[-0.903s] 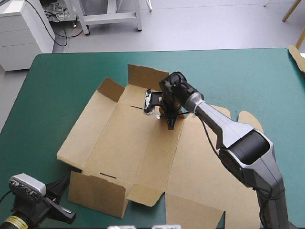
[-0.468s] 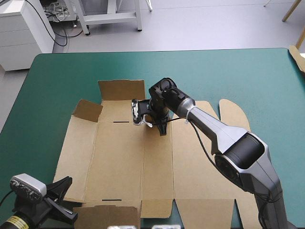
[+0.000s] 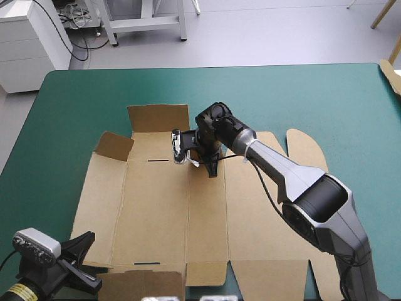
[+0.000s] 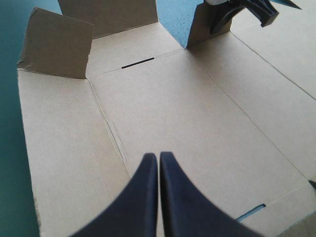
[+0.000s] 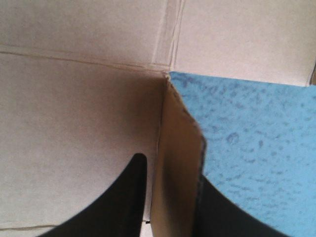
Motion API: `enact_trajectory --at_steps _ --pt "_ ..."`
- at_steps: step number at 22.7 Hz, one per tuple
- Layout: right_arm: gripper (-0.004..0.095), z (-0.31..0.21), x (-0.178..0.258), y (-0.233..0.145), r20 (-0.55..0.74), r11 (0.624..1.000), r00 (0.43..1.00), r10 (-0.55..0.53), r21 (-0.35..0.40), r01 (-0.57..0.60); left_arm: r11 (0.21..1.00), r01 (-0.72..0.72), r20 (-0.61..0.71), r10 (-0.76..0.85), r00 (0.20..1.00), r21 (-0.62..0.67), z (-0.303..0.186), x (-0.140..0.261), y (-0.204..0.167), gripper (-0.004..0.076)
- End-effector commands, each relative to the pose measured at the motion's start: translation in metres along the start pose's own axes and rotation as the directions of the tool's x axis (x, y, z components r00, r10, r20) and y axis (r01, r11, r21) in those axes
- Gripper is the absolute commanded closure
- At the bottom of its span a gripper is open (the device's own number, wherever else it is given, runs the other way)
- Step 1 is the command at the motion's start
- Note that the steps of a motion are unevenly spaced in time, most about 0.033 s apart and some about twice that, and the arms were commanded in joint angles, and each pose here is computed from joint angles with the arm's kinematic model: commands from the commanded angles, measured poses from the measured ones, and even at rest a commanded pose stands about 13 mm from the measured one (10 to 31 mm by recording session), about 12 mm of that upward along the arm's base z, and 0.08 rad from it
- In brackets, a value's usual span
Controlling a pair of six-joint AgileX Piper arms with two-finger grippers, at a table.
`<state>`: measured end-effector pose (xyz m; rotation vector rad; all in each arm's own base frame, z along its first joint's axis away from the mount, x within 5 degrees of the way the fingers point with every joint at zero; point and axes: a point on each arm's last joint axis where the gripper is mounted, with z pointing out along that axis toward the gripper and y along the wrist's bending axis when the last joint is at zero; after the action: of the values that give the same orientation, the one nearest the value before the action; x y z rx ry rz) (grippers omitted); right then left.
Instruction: Fold the box
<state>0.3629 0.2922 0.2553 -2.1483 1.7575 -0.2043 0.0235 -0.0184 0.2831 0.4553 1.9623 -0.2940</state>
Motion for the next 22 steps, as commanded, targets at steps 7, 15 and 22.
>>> enact_trajectory --at_steps 7,15,22 --pt "0.0500 -0.076 -0.004 -0.020 0.086 0.981 0.987 0.134 0.127 -0.144 1.000 0.010 0.077 -0.011 0.997 0.012 -0.002 -0.012 -0.001 0.0731" --pt "0.0521 -0.188 0.008 -0.020 0.327 0.817 0.836 0.441 0.240 -0.525 1.000 0.001 0.076 -0.001 0.997 0.001 -0.002 -0.012 0.000 0.0731" --pt "0.0928 -0.314 0.057 0.034 0.561 0.545 0.585 0.586 0.261 -0.797 1.000 0.001 0.076 -0.001 0.997 0.001 -0.002 -0.012 0.000 0.0731"
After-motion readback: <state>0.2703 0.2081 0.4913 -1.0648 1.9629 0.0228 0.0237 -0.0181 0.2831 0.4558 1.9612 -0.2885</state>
